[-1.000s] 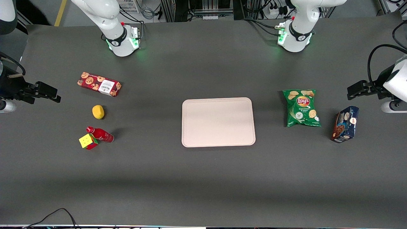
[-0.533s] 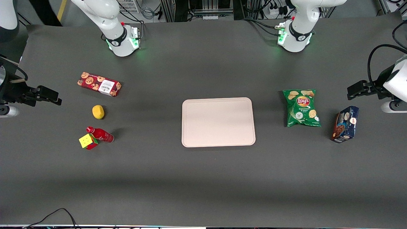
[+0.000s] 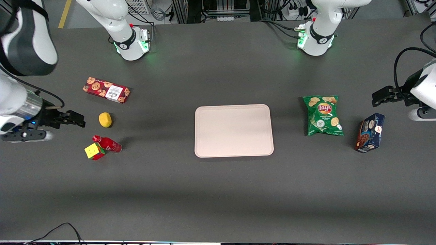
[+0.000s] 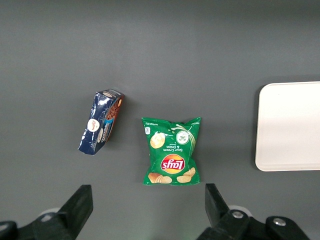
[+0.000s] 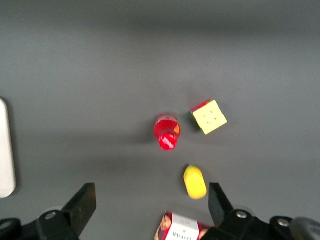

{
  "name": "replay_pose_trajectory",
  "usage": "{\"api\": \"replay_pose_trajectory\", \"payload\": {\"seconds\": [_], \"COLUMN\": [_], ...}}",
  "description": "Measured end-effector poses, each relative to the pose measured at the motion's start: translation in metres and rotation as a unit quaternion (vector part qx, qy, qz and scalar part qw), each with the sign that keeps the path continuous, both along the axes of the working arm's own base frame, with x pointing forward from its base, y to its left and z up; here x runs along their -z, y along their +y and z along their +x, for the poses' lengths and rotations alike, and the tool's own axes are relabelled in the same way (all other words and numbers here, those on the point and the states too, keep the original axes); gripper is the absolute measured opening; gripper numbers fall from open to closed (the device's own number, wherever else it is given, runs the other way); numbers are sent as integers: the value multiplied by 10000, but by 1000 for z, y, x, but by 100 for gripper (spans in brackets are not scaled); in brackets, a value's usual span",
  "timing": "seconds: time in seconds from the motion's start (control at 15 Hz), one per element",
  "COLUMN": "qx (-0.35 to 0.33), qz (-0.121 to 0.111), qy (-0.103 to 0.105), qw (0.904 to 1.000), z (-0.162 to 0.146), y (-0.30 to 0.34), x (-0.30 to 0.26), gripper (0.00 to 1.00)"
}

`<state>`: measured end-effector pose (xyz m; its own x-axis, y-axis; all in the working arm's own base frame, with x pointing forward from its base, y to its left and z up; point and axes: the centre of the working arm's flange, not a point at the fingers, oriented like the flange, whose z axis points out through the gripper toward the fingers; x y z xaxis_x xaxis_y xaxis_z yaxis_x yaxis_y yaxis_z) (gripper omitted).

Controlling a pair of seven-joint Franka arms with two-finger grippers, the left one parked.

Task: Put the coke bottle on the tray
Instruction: 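Move the open right gripper down over the red Coca-Cola bottle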

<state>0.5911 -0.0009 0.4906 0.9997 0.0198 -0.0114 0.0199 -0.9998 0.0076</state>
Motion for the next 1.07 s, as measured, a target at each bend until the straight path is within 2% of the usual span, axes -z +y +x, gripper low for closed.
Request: {"api": "replay_pose_trajectory", "payload": {"seconds": [0.47, 1.07], "qx": [-255, -419], "qz": [-3, 49], "qy": [-354, -352], "qw": [9990, 9985], "z": [-21, -17], "y": [-4, -25], "x": [108, 153], "gripper": [100, 100]}}
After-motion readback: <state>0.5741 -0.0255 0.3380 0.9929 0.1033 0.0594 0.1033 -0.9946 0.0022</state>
